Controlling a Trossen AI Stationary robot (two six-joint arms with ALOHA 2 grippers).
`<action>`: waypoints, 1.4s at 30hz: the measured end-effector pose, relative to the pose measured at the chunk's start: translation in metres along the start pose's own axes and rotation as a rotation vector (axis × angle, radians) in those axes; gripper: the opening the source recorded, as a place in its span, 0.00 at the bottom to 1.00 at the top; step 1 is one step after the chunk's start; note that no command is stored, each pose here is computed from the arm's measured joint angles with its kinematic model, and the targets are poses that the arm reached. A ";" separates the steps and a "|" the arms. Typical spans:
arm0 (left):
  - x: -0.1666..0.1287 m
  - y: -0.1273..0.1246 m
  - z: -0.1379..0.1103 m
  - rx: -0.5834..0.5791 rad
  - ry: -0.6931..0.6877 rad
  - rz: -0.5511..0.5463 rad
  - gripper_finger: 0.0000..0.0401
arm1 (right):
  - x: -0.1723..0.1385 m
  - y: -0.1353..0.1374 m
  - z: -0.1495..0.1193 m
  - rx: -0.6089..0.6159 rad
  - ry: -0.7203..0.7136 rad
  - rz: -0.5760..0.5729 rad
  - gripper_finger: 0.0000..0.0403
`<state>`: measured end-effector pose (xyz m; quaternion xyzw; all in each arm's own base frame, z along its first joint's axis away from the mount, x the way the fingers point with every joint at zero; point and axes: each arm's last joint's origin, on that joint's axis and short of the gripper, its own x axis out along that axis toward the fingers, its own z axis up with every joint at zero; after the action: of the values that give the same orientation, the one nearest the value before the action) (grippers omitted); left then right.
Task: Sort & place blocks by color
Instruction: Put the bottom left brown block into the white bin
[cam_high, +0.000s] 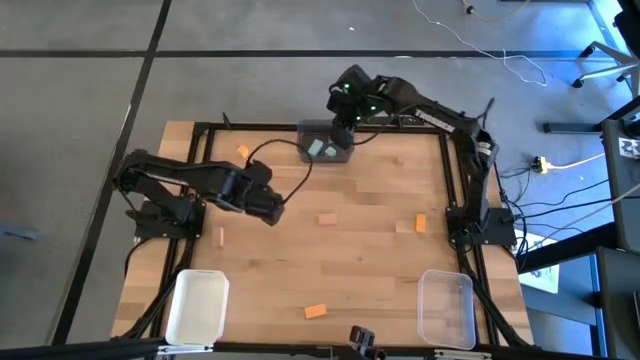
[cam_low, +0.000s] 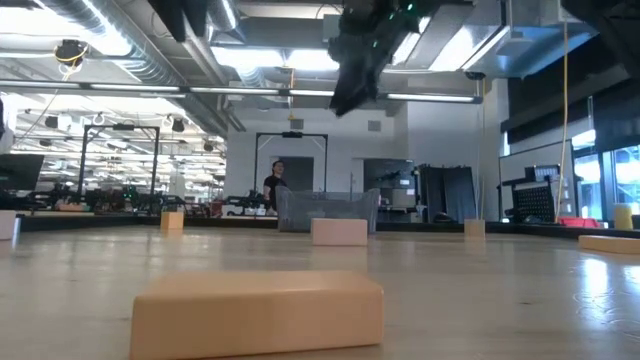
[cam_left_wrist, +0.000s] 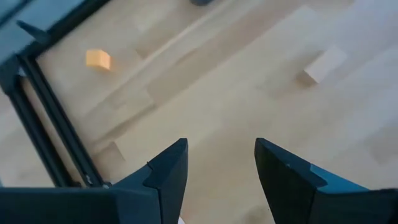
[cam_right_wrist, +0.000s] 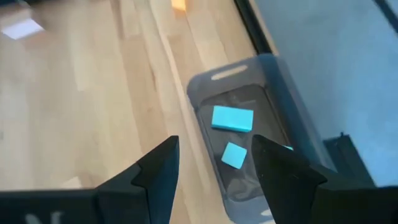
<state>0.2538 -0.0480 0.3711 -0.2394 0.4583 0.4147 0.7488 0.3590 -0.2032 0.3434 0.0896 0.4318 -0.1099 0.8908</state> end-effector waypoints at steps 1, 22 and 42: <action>-0.004 0.001 -0.003 -0.010 0.005 -0.016 0.45 | -0.009 0.002 0.000 -0.004 -0.013 -0.002 0.50; 0.050 0.041 -0.107 -0.405 0.325 0.203 0.45 | -0.132 0.094 -0.006 -0.319 -0.261 0.087 0.50; 0.102 0.051 -0.168 -0.628 0.283 0.287 0.45 | -0.134 0.118 -0.008 -0.408 -0.270 0.136 0.50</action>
<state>0.1526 -0.1035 0.2038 -0.4460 0.4366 0.5986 0.5022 0.3050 -0.0717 0.4517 -0.0787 0.3152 0.0287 0.9453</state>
